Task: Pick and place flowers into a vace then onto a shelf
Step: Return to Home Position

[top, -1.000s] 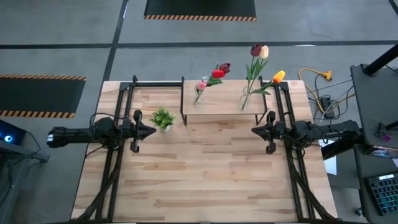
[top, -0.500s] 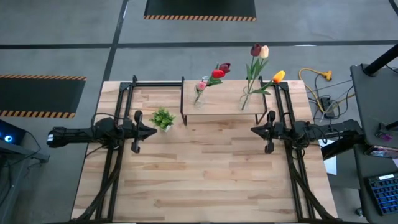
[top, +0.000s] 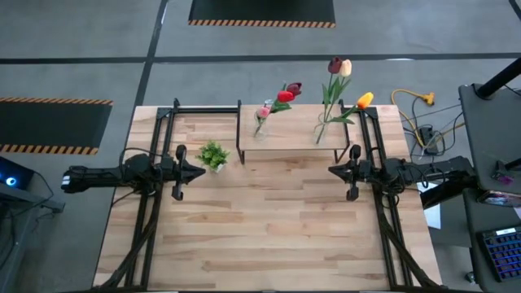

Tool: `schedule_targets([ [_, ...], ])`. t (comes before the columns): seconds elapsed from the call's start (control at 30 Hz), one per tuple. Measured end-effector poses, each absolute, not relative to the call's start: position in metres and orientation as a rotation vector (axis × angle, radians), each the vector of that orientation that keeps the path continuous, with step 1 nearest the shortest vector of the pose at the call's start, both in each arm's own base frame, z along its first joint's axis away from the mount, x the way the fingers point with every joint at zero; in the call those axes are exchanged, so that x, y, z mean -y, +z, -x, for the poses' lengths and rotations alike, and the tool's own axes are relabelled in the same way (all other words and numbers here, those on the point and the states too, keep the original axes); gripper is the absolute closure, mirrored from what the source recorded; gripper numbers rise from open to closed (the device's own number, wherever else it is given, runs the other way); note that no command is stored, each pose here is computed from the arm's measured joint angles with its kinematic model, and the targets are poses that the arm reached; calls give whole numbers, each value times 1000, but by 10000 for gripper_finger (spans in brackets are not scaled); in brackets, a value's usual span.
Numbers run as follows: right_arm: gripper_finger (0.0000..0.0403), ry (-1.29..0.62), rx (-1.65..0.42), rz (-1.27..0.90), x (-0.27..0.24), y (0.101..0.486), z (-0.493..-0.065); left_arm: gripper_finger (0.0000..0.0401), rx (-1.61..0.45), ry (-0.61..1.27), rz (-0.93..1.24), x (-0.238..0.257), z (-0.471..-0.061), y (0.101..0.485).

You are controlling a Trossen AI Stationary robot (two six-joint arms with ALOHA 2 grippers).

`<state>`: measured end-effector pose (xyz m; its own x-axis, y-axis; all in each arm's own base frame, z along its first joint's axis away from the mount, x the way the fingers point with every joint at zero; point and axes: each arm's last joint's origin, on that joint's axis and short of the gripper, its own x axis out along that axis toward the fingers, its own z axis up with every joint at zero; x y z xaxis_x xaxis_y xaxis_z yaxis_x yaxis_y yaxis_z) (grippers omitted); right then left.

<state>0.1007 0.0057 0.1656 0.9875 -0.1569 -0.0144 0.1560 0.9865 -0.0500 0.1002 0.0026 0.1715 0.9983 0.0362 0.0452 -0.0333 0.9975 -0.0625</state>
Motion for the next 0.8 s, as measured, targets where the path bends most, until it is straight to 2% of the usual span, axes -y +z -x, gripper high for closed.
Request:
schedule_targets([
  [0.27,390,-157,-17,-3,-6,166,-101,398,46,35,62,-3,-100,171],
  [0.8,390,-157,-20,30,-6,165,-101,398,46,35,62,-3,-100,171],
])
